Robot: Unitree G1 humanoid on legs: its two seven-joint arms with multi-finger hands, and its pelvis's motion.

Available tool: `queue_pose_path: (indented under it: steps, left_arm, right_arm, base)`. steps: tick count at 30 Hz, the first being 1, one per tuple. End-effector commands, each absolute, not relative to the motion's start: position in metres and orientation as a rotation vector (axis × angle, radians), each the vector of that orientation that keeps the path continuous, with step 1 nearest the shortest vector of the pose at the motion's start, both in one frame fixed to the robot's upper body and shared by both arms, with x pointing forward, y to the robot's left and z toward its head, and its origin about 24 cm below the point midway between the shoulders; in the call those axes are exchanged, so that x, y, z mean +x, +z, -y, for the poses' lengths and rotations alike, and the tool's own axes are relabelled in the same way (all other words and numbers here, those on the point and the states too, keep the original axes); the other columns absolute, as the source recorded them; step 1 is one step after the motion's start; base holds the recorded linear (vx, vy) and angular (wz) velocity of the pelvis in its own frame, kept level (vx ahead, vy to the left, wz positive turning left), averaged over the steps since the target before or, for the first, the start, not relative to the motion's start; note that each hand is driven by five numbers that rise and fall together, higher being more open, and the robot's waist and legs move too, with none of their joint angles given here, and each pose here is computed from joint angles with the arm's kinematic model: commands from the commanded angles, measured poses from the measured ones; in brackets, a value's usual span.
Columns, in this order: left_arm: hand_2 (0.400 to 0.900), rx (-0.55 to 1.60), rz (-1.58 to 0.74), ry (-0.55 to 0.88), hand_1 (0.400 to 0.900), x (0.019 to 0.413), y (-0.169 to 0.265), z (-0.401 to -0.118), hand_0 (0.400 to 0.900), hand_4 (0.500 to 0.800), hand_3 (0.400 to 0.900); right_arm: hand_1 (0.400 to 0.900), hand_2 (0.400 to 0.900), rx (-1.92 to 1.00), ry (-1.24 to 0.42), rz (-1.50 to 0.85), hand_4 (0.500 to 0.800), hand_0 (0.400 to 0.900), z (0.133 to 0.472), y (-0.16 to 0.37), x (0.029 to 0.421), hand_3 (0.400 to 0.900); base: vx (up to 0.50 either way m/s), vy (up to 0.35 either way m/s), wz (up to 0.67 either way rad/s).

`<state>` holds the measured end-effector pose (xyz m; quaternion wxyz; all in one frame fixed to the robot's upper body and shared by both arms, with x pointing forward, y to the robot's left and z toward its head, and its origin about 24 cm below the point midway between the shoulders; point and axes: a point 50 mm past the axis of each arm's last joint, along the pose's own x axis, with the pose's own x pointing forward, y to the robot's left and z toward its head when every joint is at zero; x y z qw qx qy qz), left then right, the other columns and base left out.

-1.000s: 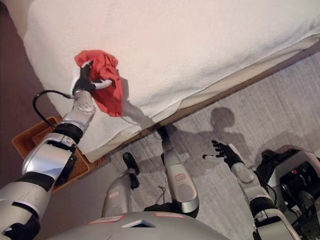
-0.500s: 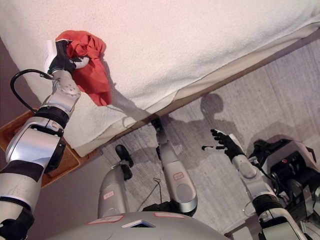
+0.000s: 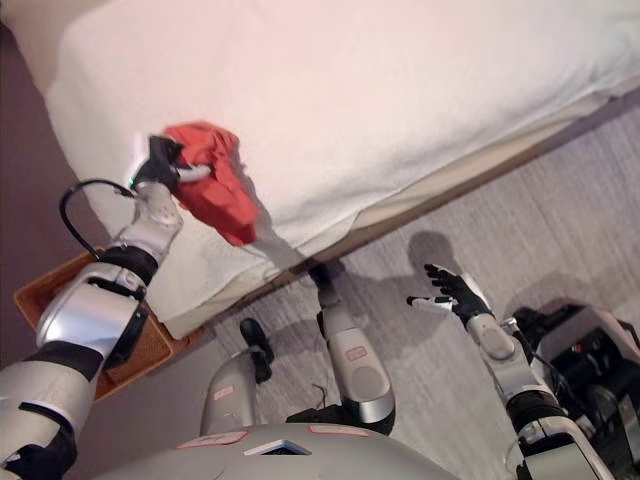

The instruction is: Put the clothes on the bed into the basket.

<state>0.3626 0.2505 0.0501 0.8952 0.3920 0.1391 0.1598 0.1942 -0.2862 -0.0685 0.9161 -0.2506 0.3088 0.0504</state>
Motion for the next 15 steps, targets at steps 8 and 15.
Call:
queue_pose_path:
  steps: [8, 15]
  left_arm:
    - [0.400, 0.849, -0.232, 0.264, 0.400, 0.314, 0.027, -0.286, 0.400, 0.500, 0.400]
    - [0.400, 0.859, -0.271, 0.319, 0.400, 0.292, 0.029, -0.321, 0.400, 0.500, 0.400]
  right_arm:
    - [0.900, 0.900, -0.502, -0.030, -0.788, 0.800, 0.900, 0.320, -0.084, 0.153, 0.900]
    - [0.900, 0.900, -0.485, -0.041, -0.848, 0.800, 0.900, 0.322, -0.092, 0.142, 0.900]
  base:
    - [0.109, -0.022, 0.39]
    - [0.064, -0.022, 0.43]
